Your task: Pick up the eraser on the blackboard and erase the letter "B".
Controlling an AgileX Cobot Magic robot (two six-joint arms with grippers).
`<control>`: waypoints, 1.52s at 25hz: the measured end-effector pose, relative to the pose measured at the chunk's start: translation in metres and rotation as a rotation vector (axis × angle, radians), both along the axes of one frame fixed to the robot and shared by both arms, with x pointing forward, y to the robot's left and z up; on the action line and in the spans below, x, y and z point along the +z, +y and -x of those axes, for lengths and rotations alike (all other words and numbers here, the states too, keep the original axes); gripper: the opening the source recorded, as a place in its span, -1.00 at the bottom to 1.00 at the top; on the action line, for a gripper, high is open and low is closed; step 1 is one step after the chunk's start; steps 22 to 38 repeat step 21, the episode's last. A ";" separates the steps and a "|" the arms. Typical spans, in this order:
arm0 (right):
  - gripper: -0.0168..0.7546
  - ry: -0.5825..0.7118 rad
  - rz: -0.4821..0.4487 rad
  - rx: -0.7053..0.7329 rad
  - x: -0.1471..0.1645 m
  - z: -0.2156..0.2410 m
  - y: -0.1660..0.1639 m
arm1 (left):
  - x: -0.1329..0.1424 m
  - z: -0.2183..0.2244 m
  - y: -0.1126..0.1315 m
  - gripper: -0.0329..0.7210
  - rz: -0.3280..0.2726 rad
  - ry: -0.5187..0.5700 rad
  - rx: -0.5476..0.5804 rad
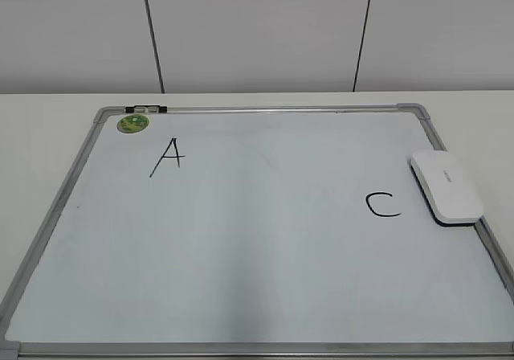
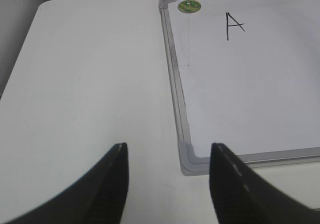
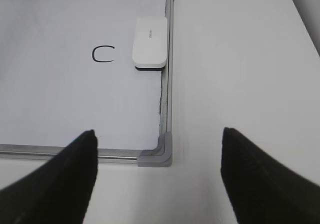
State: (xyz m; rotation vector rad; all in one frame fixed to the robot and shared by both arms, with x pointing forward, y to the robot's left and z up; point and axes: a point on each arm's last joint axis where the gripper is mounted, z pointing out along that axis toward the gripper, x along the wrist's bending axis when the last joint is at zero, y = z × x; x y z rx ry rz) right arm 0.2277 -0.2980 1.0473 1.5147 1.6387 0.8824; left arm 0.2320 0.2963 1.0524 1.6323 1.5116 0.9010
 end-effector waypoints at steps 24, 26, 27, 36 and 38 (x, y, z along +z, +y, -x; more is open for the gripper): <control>0.58 0.000 -0.002 -0.001 0.000 0.000 0.000 | 0.000 0.000 0.000 0.08 0.000 0.000 0.000; 0.58 0.000 -0.002 -0.001 0.000 0.000 0.000 | 0.000 0.000 0.000 0.08 0.000 0.000 0.000; 0.58 0.000 -0.002 -0.001 0.000 0.000 0.000 | 0.000 0.000 0.000 0.08 0.000 0.000 0.000; 0.58 0.000 -0.002 -0.001 0.000 0.000 0.000 | 0.000 0.000 0.000 0.08 0.000 0.000 0.000; 0.58 0.000 -0.002 -0.001 0.000 0.000 0.000 | 0.000 0.000 0.000 0.08 0.000 0.000 0.000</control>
